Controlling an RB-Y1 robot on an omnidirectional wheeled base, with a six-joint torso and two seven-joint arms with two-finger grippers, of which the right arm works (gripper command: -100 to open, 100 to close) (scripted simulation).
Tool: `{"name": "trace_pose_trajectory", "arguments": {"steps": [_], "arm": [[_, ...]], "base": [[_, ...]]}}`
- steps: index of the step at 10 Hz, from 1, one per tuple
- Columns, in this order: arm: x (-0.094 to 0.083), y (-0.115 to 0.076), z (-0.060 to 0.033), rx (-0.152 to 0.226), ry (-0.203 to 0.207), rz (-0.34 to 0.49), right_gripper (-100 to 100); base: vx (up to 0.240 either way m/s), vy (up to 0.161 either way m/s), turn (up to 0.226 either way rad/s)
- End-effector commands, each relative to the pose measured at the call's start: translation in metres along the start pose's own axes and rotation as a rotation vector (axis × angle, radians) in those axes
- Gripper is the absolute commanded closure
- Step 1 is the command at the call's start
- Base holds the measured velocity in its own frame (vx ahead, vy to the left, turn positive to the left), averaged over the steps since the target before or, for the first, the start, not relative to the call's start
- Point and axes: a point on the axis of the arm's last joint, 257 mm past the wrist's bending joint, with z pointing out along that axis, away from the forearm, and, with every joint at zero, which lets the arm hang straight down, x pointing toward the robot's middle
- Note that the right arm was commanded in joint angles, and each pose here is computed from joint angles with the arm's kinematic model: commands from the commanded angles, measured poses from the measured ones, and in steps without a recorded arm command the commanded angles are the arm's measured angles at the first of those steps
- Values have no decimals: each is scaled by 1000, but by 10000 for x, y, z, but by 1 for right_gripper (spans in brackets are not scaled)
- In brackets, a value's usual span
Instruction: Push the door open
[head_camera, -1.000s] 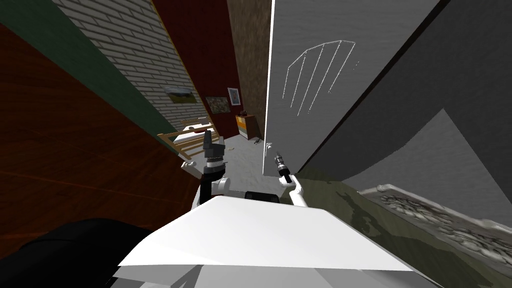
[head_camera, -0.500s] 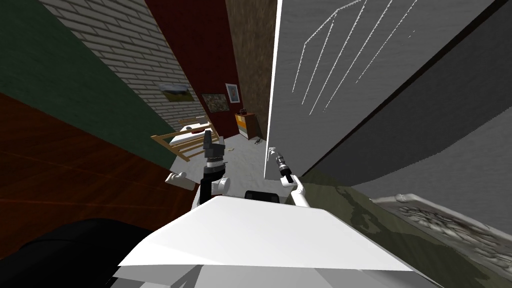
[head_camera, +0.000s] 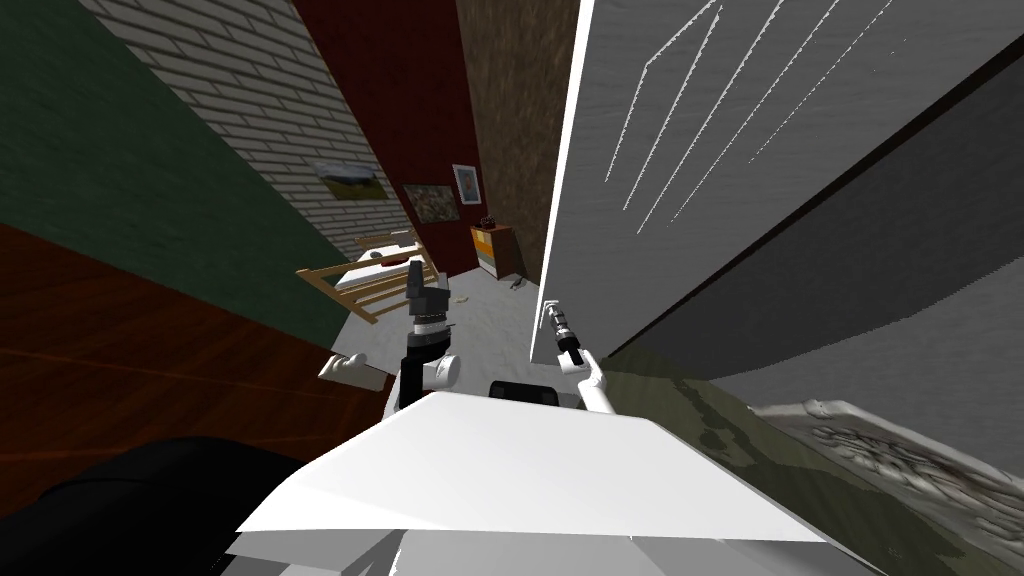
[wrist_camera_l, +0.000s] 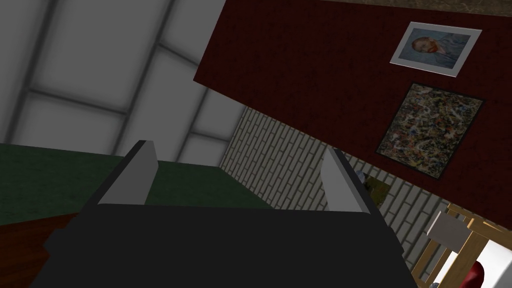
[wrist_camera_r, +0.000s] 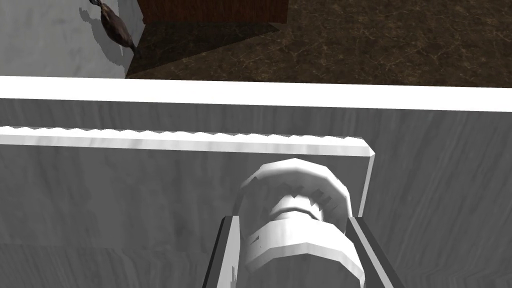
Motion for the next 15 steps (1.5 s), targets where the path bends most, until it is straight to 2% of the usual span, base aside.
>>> {"name": "trace_pose_trajectory", "arguments": {"steps": [1,4,5,9,12,15], "arm": [[-9,-7,-4,2,-1,0,100],[-9,-7,-4,2,-1,0,100],[-183,-43,-32,11,-20,-21,100],[-453,-37,-57,14,-61,-35,100],[-586,-27,-72,13,-92,-25,100],[-642,-21,-80,11,-124,4,100]], "base": [[-24,-16,16],[-7,-2,-1],[82,94,-20],[168,120,-63],[166,99,-56],[159,119,-78]]}}
